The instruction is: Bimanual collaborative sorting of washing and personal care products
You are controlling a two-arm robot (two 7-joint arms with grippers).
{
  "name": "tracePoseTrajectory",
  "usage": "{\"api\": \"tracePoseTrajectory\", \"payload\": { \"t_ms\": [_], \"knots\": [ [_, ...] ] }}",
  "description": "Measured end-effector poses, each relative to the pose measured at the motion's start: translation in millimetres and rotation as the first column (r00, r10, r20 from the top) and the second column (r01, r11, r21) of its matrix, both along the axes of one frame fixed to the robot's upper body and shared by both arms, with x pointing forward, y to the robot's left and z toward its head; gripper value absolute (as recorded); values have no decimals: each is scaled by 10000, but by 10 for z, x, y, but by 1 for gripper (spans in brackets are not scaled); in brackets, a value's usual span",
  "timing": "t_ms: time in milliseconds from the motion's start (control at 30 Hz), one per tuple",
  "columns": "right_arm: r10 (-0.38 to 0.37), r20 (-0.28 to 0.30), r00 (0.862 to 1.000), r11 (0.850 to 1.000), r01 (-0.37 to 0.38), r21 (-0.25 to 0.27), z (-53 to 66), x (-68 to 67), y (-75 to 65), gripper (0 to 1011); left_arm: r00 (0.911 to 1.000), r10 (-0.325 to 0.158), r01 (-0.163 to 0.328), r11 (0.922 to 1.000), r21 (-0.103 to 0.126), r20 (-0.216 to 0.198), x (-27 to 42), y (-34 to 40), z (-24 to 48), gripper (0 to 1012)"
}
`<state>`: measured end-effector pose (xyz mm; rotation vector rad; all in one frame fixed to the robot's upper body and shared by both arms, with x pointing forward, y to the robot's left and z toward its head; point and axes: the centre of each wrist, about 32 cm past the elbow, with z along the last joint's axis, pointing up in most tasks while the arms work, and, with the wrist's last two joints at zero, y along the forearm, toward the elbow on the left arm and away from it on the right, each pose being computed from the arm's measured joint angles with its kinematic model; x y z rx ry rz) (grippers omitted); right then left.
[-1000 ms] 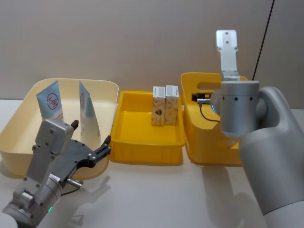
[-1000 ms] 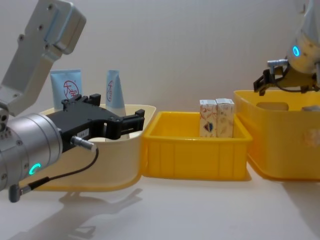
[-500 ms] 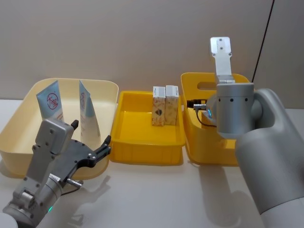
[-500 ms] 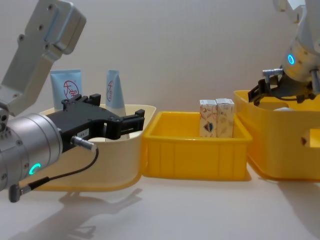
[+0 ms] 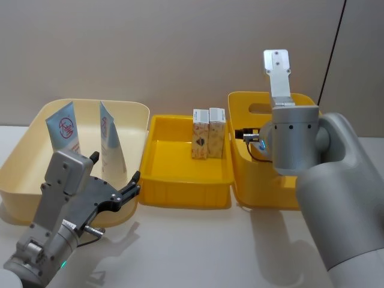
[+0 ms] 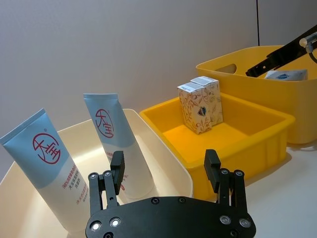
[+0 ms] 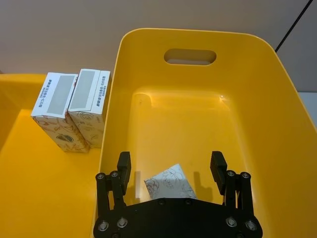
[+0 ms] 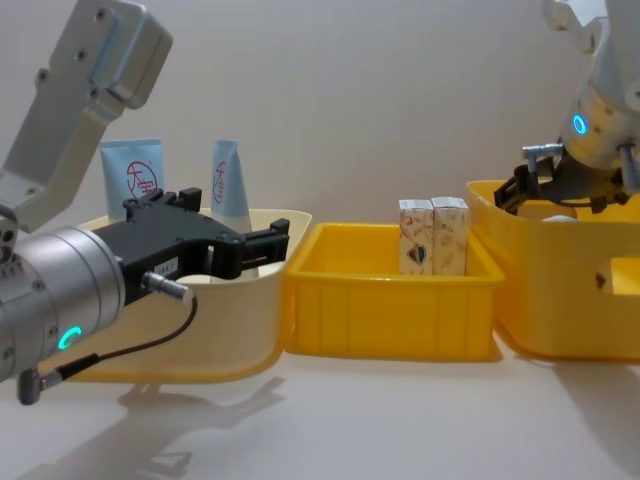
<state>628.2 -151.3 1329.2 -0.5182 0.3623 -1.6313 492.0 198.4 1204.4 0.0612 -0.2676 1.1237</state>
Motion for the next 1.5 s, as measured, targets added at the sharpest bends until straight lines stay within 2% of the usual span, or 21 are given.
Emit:
{"api": "tracePoseTrajectory", "payload": {
  "t_ms": [300, 600, 833, 1133, 1500],
  "knots": [
    [12, -36, 10000, 10000, -12, 2, -5, 3, 3, 1001, 10000, 14, -14, 10000, -11, 14, 0, 1, 12, 1003],
    [18, -52, 10000, 10000, -18, 4, -5, 5, 3, 1001, 9999, 67, -67, 10000, -33, 113, 59, -2, 114, 1003],
    [18, -59, 10000, 10000, -18, 4, -7, 5, 4, 1001, 9999, 121, -121, 9999, -57, 72, 165, -6, 175, 1003],
    [16, -60, 10000, 10000, -16, 2, -7, 6, 3, 1001, 9998, 47, -51, 9998, -213, -185, 356, -8, 197, 1003],
    [16, -60, 10000, 10000, -16, 2, -7, 6, 3, 1001, 9993, 65, -82, 9990, -446, -373, 510, -19, 202, 1004]
  ]
}}
